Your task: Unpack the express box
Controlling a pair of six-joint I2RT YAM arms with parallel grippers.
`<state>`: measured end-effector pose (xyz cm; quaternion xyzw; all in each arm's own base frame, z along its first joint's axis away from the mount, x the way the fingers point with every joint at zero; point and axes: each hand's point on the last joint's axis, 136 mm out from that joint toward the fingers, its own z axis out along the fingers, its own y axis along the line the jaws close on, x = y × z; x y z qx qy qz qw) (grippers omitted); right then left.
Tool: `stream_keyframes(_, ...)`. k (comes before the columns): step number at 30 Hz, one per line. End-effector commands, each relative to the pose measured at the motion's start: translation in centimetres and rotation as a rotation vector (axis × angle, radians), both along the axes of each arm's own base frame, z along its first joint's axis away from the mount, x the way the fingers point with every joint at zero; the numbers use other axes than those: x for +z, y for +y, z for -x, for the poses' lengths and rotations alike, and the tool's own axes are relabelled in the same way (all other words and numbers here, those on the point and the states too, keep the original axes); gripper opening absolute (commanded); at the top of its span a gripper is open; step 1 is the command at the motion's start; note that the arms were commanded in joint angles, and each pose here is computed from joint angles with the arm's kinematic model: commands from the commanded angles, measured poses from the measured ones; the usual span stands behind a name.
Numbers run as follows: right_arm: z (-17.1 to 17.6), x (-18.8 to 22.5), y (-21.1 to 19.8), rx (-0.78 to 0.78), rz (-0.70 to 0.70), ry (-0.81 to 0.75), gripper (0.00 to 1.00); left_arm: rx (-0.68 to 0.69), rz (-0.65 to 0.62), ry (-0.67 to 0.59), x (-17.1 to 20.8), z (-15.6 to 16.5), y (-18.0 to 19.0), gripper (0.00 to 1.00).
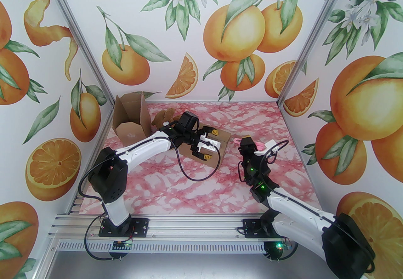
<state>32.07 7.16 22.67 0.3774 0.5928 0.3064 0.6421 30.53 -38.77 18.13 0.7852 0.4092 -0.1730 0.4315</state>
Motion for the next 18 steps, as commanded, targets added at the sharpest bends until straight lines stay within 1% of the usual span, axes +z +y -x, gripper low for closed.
stream_keyframes(1, -0.19, 0.06, 0.39, 0.009, -0.027, -0.019, 0.0, -0.011, 0.005, 0.009, -0.55, 0.25, -0.34, 1.0)
stream_keyframes(12, -0.58, -0.39, 0.85, 0.023, -0.062, -0.036, 0.0, -0.002, 0.012, 0.009, -0.78, 0.09, -0.55, 1.0)
stream_keyframes(18, -0.37, -0.94, 0.55, 0.014, -0.127, -0.041, 0.0, 0.022, 0.033, 0.009, -0.89, -0.53, -0.91, 1.0)
